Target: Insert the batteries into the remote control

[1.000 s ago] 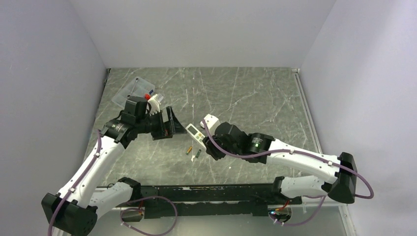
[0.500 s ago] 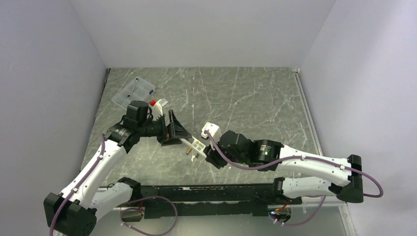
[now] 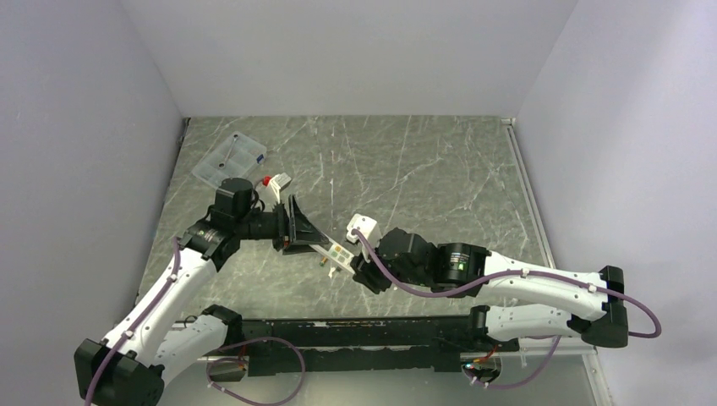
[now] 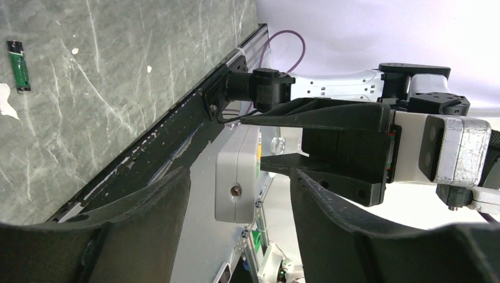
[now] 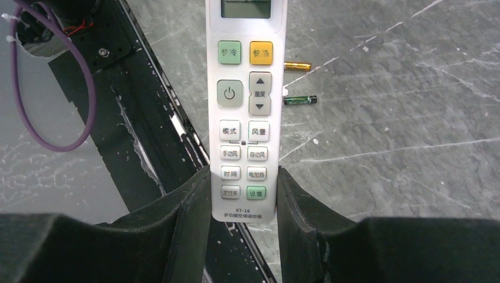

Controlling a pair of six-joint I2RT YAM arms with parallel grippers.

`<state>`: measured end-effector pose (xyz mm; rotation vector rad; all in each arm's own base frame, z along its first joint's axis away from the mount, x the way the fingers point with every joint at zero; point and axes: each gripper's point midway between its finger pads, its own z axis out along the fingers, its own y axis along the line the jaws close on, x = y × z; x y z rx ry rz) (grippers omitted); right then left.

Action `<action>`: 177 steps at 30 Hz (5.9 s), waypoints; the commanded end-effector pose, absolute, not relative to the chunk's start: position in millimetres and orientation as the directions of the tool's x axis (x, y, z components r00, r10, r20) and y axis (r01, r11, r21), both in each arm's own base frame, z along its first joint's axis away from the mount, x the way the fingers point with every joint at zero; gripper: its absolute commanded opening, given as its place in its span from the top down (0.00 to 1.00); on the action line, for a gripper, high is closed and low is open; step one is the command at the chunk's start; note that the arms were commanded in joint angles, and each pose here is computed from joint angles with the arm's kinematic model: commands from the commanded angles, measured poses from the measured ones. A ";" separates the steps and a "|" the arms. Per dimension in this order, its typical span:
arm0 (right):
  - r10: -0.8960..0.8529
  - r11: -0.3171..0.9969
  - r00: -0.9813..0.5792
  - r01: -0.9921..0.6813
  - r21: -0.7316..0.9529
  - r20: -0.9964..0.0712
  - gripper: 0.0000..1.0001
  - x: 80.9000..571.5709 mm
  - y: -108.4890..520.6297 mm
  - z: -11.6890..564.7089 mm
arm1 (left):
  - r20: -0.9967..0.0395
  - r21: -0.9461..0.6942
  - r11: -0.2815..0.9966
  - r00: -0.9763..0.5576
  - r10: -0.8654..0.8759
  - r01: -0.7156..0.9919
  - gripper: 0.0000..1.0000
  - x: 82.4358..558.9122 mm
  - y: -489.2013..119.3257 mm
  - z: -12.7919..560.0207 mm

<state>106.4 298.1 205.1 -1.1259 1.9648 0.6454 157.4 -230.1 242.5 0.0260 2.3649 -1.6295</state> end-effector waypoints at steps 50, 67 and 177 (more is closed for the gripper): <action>-0.350 0.391 -0.053 -0.916 -0.094 -0.935 0.07 97.4 305.5 267.6 | 0.012 -0.960 0.265 -0.961 -0.277 -0.089 1.00 161.1 -233.7 224.9; -0.314 0.203 0.406 -0.855 -0.478 -0.858 0.12 81.5 328.6 257.7 | 0.231 -0.883 0.291 -0.881 -0.413 -0.369 1.00 155.1 -222.7 205.6; -0.508 0.492 -0.003 -0.822 -0.287 -0.861 1.00 151.7 289.4 216.6 | -0.094 -0.881 0.471 -0.963 -0.251 -0.037 0.01 166.0 -220.5 225.8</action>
